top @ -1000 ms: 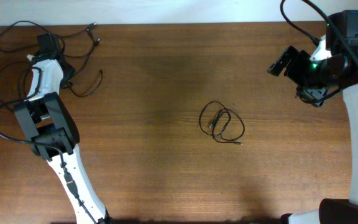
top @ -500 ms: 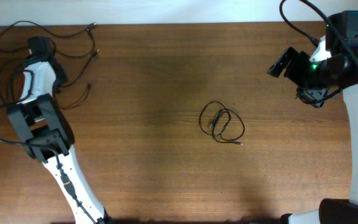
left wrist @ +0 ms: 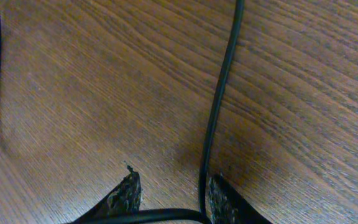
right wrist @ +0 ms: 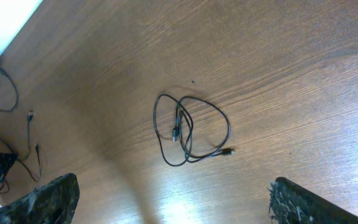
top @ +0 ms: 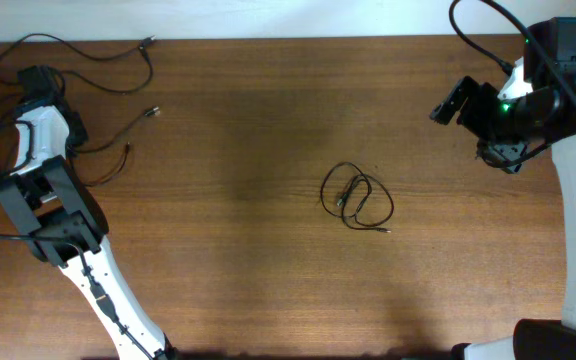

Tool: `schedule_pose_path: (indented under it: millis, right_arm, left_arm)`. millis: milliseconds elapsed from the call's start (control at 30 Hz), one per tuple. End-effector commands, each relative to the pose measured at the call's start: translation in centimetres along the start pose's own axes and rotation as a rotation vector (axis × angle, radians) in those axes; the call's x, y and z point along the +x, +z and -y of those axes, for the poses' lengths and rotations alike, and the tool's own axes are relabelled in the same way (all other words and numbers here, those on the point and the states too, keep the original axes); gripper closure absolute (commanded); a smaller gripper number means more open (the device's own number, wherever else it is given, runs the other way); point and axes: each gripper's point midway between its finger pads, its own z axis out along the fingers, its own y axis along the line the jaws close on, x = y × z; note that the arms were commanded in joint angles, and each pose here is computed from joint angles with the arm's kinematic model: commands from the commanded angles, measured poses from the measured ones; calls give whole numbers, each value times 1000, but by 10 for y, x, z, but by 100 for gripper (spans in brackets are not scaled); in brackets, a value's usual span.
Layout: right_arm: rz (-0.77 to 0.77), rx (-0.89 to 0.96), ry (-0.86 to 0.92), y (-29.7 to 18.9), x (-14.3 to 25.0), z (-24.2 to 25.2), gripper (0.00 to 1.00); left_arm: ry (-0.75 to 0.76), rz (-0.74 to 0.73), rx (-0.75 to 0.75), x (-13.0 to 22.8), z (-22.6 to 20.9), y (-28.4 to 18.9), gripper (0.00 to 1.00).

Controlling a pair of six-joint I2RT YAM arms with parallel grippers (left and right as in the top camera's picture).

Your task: Untangle cables

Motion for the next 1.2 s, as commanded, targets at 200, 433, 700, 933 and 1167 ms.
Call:
schedule_pose_path:
  millis: [200,433,700,933,1167]
  right_arm:
    - [-1,12,-6,0,1,1,1]
    - [-1,12,-6,0,1,1,1]
    - [-2,13,-6,0,1,1,2]
    - [-2,13,-6,0,1,1,2]
    - [-12,20,-3,0,4,3,2]
  left_arm:
    - [-136,-81,8,27,5,27,41]
    - [-140,-52,50,17,11,13,19]
    - [-143,128,244,-41,37,-74,1]
    - [-159,244,275,-66,30,-157,1]
    - [-329,251,299,-65,10,-205,1]
